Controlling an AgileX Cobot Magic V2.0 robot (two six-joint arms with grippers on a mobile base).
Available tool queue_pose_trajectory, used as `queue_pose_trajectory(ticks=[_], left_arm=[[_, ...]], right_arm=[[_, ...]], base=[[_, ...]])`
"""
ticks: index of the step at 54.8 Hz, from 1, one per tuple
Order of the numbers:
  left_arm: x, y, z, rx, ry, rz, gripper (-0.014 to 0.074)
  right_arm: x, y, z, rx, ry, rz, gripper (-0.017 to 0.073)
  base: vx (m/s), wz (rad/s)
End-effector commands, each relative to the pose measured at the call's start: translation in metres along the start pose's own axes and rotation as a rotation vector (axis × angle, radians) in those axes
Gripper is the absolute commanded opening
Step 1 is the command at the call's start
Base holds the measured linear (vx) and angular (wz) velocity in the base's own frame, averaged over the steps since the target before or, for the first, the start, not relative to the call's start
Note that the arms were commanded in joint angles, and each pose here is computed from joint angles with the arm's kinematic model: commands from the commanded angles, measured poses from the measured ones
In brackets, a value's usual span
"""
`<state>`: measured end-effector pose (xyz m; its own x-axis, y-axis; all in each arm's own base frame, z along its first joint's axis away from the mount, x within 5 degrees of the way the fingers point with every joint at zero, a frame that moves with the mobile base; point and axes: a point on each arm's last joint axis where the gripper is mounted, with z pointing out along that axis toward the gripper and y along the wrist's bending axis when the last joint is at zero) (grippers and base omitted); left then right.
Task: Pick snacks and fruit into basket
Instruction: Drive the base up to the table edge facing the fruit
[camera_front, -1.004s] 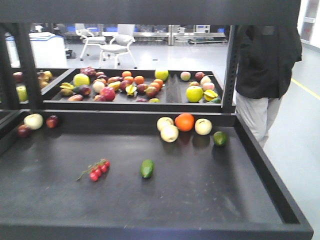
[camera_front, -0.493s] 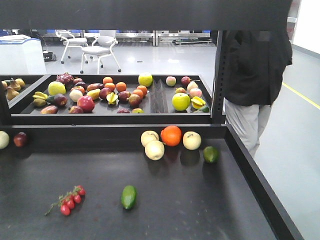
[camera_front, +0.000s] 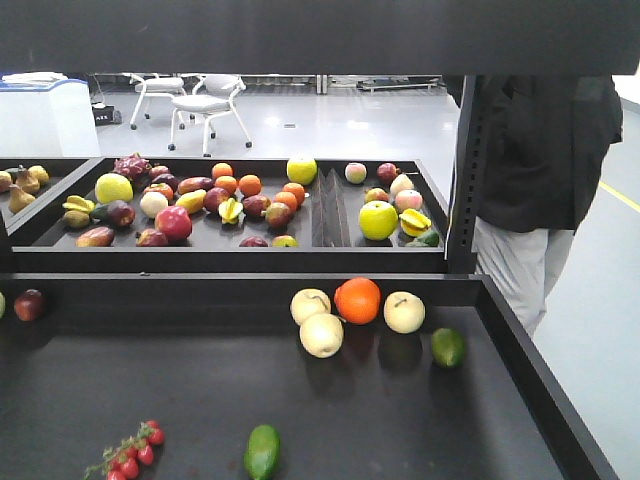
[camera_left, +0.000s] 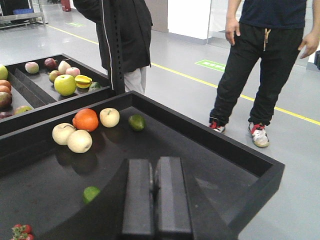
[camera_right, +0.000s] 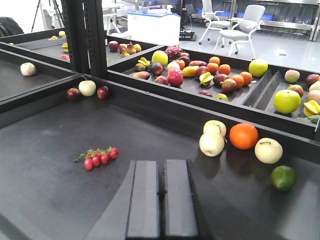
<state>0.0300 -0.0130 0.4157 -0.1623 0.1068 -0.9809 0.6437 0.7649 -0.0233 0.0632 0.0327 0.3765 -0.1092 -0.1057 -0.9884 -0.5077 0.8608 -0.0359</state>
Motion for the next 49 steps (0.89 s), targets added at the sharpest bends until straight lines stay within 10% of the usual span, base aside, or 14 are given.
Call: queue_pose_trajectory(ticks=[1, 49], left_arm=[[-0.014, -0.0009, -0.0017, 0.009, -0.091, 0.006, -0.0008], [-0.014, -0.0009, -0.0017, 0.009, -0.091, 0.006, -0.0008]], right_arm=[[-0.0156, 0.0004, -0.0019, -0.006, -0.099, -0.025, -0.0007], [-0.0156, 0.0004, -0.0019, -0.006, -0.099, -0.025, -0.0007]], base=[[0.18, 0.01], [0.06, 0.0]])
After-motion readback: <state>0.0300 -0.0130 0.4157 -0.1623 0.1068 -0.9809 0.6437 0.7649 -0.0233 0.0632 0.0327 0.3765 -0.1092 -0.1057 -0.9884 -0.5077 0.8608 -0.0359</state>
